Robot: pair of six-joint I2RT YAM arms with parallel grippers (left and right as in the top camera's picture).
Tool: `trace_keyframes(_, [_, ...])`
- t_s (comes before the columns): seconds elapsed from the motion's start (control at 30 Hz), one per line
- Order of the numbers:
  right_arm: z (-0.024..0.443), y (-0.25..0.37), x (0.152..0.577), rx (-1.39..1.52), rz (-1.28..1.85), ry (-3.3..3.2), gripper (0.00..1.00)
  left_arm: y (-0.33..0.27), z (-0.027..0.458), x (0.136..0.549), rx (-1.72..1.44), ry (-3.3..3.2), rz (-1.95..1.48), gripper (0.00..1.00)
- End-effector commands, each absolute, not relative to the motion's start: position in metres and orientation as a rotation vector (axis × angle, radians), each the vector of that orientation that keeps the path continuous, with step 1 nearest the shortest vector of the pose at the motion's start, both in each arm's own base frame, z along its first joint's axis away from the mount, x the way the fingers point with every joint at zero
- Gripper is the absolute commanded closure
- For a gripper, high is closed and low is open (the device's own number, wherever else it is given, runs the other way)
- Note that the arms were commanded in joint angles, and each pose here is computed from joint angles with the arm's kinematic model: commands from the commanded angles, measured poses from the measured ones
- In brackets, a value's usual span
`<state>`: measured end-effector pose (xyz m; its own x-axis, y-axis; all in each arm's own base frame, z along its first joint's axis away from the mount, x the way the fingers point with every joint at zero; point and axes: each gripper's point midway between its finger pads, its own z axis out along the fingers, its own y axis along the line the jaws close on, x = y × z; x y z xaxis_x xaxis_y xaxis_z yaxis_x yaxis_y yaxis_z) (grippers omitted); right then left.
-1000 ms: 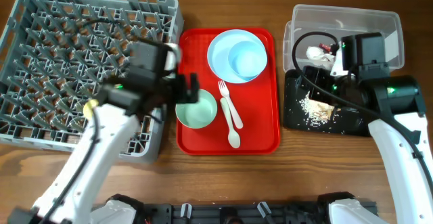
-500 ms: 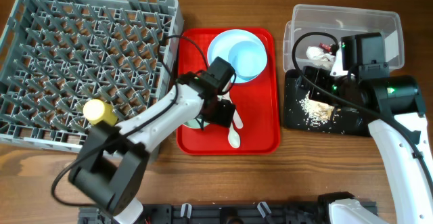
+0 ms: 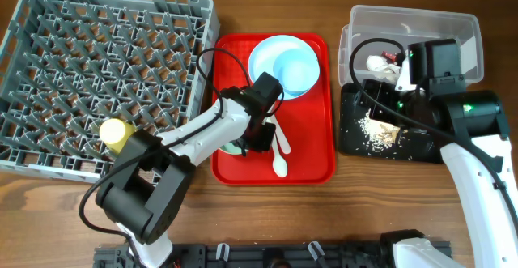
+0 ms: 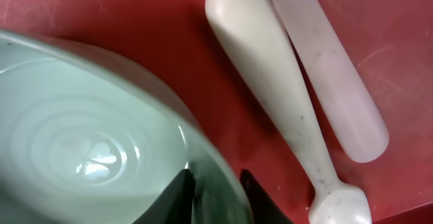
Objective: Sort waste into correct bins and load items into the dishwasher rack
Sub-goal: 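Reach the left gripper to the red tray and grasp the pale green cup, then carry the green cup to the dish rack with the left gripper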
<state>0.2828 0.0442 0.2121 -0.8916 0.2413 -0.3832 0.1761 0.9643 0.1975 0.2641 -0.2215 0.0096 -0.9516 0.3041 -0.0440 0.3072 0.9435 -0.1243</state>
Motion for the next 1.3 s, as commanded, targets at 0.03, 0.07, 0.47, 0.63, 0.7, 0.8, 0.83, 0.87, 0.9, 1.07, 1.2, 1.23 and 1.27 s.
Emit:
trace_keyframes(0.03, [0.213,0.039,0.283,0.327,0.195,2.692,0.0,-0.226,0.015,0.269,0.487,3.05,-0.218,0.78])
trace_keyframes(0.07, [0.213,0.039,0.283,0.327,0.195,2.692,0.0,-0.226,0.015,0.269,0.488,3.05,-0.218,0.81])
trace_keyframes(0.47, [0.213,0.039,0.283,0.327,0.195,2.693,0.0,-0.231,0.04,0.279,0.48,2.983,-0.249,0.96])
trace_keyframes(0.63, [0.213,0.039,0.283,0.327,0.195,2.693,0.0,-0.24,0.083,0.29,0.474,2.907,-0.299,0.96])
trace_keyframes(0.7, [0.212,0.039,0.283,0.327,0.195,2.693,0.0,-0.242,0.109,0.295,0.471,2.863,-0.326,0.96])
trace_keyframes(0.8, [0.212,0.039,0.282,0.327,0.195,2.694,0.0,-0.239,0.141,0.302,0.449,2.798,-0.361,0.96])
trace_keyframes(0.83, [0.212,0.039,0.283,0.327,0.195,2.693,0.0,-0.236,0.154,0.307,0.443,2.765,-0.371,0.96])
trace_keyframes(0.87, [0.212,0.039,0.283,0.327,0.195,2.693,0.0,-0.232,0.162,0.31,0.434,2.746,-0.377,0.96])
trace_keyframes(0.9, [0.212,0.039,0.283,0.327,0.194,2.693,0.0,-0.225,0.173,0.315,0.405,2.718,-0.386,0.96])
trace_keyframes(1.07, [0.213,0.039,0.283,0.327,0.194,2.693,0.0,-0.186,0.213,0.331,0.322,2.616,-0.473,0.96])
trace_keyframes(1.2, [0.213,0.039,0.283,0.327,0.194,2.693,0.0,-0.157,0.23,0.341,0.298,2.563,-0.61,0.96])
trace_keyframes(1.23, [0.213,0.039,0.283,0.327,0.194,2.693,0.0,-0.145,0.232,0.346,0.269,2.551,-0.651,0.96])
trace_keyframes(1.27, [0.213,0.039,0.283,0.327,0.195,2.693,0.0,-0.139,0.234,0.348,0.255,2.541,-0.683,0.96])
